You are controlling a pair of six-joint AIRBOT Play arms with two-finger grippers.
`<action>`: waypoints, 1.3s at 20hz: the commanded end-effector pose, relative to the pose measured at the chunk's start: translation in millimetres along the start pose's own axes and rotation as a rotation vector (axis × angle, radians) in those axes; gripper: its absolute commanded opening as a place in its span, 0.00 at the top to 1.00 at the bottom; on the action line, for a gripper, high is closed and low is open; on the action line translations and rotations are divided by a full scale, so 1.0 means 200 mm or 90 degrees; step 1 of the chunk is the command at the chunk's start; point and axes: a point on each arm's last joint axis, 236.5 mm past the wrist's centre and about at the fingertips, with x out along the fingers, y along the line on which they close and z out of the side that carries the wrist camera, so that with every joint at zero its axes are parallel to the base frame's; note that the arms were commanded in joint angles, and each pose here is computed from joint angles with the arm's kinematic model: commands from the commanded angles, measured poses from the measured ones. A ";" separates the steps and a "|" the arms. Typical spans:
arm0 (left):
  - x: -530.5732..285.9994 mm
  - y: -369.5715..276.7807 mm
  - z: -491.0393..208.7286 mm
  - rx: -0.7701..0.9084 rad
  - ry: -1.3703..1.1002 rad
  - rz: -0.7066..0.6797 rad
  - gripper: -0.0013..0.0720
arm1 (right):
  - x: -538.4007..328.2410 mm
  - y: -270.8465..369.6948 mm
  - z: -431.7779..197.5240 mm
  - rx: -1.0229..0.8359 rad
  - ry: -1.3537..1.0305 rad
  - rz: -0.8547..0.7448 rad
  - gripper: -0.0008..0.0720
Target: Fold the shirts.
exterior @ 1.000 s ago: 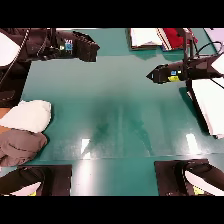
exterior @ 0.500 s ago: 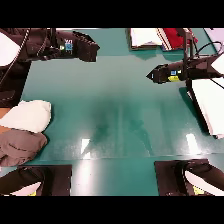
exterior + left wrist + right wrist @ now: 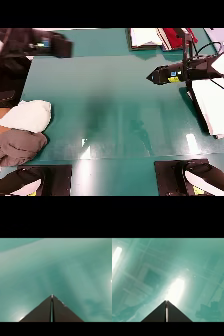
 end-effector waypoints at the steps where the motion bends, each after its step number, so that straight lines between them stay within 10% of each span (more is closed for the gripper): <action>1: -0.04 0.62 -0.36 -0.085 0.151 0.181 0.95 | 0.00 0.00 0.00 -0.001 0.001 0.001 0.96; 4: 0.03 0.86 -0.81 -0.113 0.296 0.223 0.80 | 0.00 0.00 0.00 -0.001 0.000 0.001 0.96; 5: 0.07 0.90 -0.97 -0.128 0.334 0.229 0.32 | 0.00 0.00 0.00 -0.001 0.000 0.001 0.96; 6: 0.11 0.93 -1.11 -0.140 0.356 0.233 0.06 | 0.00 0.00 0.00 -0.001 0.000 0.001 0.96; 14: 0.31 0.94 -1.69 -0.158 0.443 0.220 0.07 | 0.00 0.00 0.00 -0.001 -0.002 0.001 0.96; 15: 0.30 0.94 -1.68 -0.165 0.443 0.223 0.23 | 0.00 0.00 0.00 -0.001 -0.002 0.001 0.96; 17: 0.28 0.94 -1.63 -0.168 0.444 0.226 0.94 | 0.00 0.00 0.01 -0.001 -0.006 0.000 0.96; 26: -0.54 0.62 -0.15 -0.043 -0.053 0.207 0.95 | -0.53 0.13 0.45 0.006 -0.333 -0.006 0.96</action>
